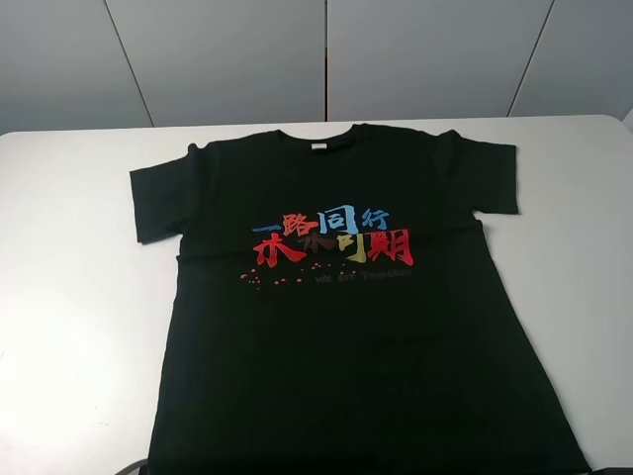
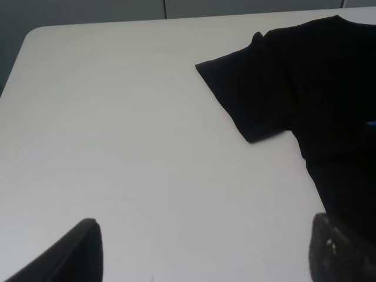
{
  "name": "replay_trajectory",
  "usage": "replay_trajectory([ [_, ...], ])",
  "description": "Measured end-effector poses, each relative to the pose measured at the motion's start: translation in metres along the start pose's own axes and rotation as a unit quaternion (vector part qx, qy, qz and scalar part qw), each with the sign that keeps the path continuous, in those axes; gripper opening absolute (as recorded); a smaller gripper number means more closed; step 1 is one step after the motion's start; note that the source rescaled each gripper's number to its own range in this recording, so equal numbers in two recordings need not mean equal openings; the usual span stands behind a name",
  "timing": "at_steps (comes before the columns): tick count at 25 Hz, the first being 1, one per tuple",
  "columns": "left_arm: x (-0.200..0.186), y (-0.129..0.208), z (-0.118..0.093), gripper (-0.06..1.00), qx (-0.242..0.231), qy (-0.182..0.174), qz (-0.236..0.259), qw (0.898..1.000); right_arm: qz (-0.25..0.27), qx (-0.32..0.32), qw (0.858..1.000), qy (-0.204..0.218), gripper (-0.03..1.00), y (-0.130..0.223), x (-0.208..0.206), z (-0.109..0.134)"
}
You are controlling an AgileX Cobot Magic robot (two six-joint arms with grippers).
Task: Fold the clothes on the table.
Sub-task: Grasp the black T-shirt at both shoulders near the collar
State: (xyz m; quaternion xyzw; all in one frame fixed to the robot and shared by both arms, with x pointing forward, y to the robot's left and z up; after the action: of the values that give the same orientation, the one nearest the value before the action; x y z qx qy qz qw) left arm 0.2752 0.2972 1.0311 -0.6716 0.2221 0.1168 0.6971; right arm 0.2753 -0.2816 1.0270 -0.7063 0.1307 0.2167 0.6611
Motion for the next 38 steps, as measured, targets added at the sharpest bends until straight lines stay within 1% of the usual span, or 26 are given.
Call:
replay_trajectory([
  [26, 0.0, 0.0, 0.0, 0.96, 0.0, 0.0, 0.0, 1.0, 0.0, 0.0, 1.0, 0.0, 1.0, 0.0, 0.0, 0.0],
  [38, 0.0, 0.0, -0.002, 0.96, -0.004, 0.007, 0.0, 1.0, 0.0, 0.0, 1.0, 0.0, 1.0, 0.0, 0.0, 0.0],
])
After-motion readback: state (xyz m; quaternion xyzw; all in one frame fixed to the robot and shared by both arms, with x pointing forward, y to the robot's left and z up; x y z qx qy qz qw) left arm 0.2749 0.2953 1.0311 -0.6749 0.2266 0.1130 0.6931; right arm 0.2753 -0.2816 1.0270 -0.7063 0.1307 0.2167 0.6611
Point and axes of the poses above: a point on each arm's last joint axis where the gripper is mounted, x pointing out along that axis toward the gripper, z along the wrist's bending axis when the last joint is at zero, y = z × x, the point moved 5 cm from there along x, pointing out along that axis toward the gripper
